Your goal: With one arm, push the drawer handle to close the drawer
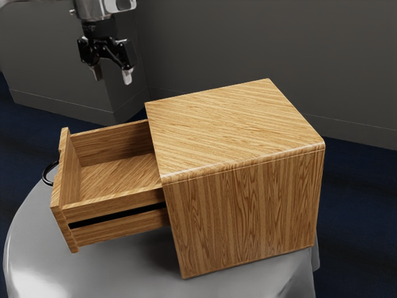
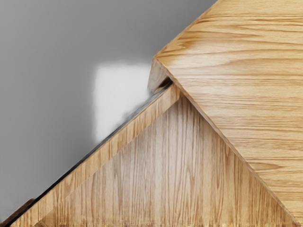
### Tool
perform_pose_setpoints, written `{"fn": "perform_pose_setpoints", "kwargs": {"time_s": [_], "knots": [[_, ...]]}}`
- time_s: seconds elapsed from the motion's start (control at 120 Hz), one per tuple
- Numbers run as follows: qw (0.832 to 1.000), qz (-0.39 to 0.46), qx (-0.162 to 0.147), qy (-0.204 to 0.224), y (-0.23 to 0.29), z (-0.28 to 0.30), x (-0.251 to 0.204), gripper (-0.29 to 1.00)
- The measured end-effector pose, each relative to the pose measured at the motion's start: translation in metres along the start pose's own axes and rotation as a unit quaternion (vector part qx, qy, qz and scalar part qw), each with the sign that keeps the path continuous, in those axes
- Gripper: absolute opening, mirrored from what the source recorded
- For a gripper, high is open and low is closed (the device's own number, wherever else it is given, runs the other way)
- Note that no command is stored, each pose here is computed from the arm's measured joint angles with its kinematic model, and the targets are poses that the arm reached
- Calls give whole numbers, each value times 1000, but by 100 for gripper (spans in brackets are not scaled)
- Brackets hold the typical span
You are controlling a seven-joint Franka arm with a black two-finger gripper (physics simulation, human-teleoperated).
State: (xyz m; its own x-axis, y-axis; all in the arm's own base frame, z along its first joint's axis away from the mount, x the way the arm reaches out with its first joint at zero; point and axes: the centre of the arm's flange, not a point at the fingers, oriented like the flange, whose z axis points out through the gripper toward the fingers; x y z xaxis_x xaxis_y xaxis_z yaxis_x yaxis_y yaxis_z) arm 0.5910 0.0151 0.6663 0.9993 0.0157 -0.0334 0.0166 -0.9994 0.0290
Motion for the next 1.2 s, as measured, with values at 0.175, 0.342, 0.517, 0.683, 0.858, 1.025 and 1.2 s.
{"fn": "perform_pose_setpoints", "kwargs": {"time_s": [0.175, 0.342, 0.517, 0.683, 0.858, 1.025, 1.2], "knots": [[1000, 1, -1, -16, 1, 3, -3, 70], [996, 44, 6, 78, 28, -97, -62, 70], [981, 153, 42, 112, 93, -132, -98, 70], [970, 228, 63, 54, 125, -90, -100, 70], [985, 147, 87, -11, -9, -14, -137, 70], [983, 159, 80, -34, -62, 47, -161, 70], [979, 197, 51, -13, -106, 89, -185, 69]]}}
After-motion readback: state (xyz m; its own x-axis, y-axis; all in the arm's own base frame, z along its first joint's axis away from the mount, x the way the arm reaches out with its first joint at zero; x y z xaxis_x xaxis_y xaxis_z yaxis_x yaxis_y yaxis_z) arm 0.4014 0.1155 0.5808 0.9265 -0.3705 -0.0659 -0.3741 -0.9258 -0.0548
